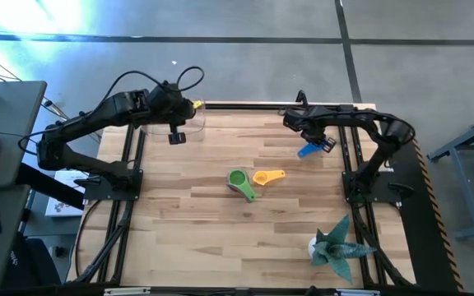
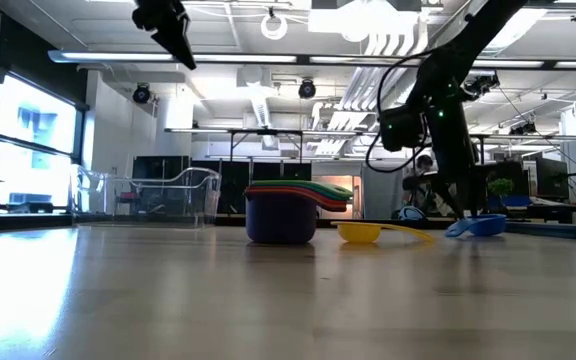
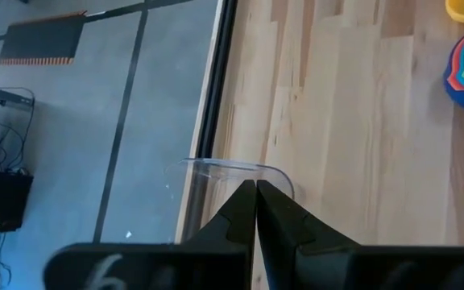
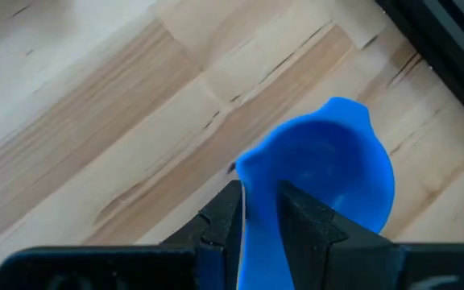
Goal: Nest measuring cups in basket
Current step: Stack the blue measuring cup on top of the green measuring cup
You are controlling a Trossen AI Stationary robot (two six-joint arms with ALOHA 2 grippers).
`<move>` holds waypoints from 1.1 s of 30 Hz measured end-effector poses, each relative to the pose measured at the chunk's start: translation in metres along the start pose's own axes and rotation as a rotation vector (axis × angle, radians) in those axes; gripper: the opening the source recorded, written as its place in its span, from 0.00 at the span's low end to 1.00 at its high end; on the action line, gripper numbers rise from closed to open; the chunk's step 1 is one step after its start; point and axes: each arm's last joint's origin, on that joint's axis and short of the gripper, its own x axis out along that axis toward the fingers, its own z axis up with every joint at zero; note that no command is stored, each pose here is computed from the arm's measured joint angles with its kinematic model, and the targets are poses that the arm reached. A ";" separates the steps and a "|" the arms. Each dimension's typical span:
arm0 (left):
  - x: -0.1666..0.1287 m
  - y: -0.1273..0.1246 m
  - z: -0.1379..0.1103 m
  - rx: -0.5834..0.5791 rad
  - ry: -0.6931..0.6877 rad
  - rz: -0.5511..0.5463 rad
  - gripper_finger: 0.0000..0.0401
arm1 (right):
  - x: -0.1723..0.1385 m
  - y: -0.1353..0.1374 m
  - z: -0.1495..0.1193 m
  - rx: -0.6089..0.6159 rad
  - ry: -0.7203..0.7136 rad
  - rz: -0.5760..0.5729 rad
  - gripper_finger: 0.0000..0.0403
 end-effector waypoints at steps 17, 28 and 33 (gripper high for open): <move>0.002 0.005 -0.003 -0.003 0.007 -0.004 0.01 | -0.002 0.004 -0.003 -0.138 -0.002 0.043 0.01; 0.001 0.003 -0.007 0.010 0.050 -0.026 0.01 | -0.050 0.015 -0.029 -0.517 0.069 0.254 0.00; 0.001 0.001 -0.010 0.008 0.077 -0.040 0.01 | -0.087 0.026 -0.044 -0.658 0.044 0.393 0.00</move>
